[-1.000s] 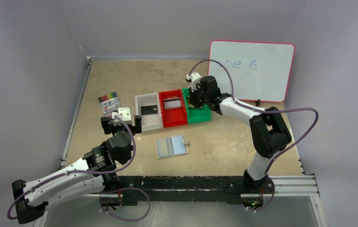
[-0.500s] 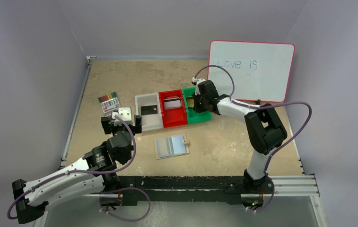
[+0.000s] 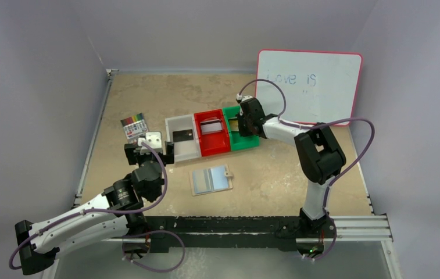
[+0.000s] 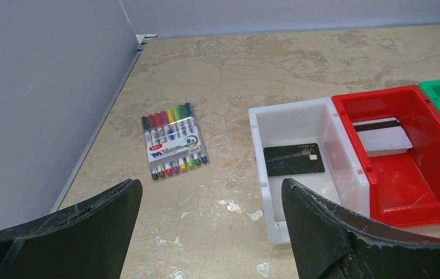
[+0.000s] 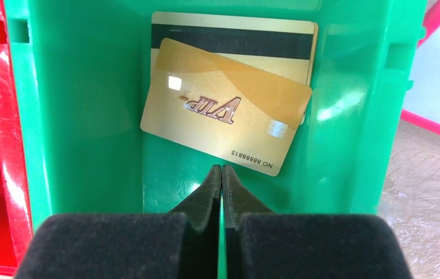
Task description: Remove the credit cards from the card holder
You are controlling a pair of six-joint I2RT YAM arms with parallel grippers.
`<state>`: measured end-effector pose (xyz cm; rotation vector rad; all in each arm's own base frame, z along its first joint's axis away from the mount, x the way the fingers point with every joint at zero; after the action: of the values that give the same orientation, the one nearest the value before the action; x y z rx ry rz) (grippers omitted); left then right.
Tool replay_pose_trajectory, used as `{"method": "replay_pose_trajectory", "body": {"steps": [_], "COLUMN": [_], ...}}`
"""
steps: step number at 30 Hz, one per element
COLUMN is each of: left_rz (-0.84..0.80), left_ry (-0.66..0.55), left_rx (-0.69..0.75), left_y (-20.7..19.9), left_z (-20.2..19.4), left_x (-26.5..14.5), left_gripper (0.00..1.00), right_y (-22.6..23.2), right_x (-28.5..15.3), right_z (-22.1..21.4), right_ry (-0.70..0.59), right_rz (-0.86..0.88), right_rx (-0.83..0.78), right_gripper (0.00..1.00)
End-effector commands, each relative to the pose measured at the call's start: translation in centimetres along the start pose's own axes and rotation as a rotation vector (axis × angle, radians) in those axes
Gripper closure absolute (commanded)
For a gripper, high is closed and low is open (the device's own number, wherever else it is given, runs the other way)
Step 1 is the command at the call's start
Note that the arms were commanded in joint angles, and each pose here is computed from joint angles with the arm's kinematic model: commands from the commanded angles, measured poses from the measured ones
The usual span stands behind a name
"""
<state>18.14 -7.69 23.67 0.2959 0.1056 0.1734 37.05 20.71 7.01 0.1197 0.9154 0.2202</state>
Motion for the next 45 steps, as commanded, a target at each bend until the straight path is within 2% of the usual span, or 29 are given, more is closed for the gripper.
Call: {"method": "replay_pose_trajectory", "body": {"steps": [1,20,38,42,45], "left_rz": [0.019,0.014,0.015,0.018,0.022], "left_ry": [-0.006,-0.009,-0.008,-0.008,-0.007], "left_rx": [-0.005,-0.008,-0.005,-0.007,-0.006], "left_y": [0.3,0.3,0.3,0.3,0.4], "left_z": [0.2,0.3,0.2,0.2,0.1], "left_x": [0.1,0.1,0.1,0.1,0.1], "left_gripper": [0.11,0.11,0.11,0.11,0.11], "right_y": [0.1,-0.2,1.7,1.6,1.8], "right_x": [-0.1,0.6,1.2,-0.3,-3.6], "right_z": [2.4,3.9,5.1,5.8,7.0], "right_ry": [-0.085,-0.138,-0.139,-0.176,-0.247], "right_rz": [-0.034,-0.093,0.012,0.004,0.015], "right_rx": [0.023,0.034,0.028,0.037,0.047], "right_gripper": [1.00,0.99,0.97,0.97,0.95]}}
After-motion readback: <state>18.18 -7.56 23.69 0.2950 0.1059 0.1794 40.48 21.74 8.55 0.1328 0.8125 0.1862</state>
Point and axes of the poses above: each gripper's point midway between its finger pads, its own x axis out along the fingers, its own y axis along the line the jaws close on, z = x × y, the point moved 5 cm from there along -x, back along the fingers, and after that the axes turned 9 degrees about x, right-handed, at the moved point
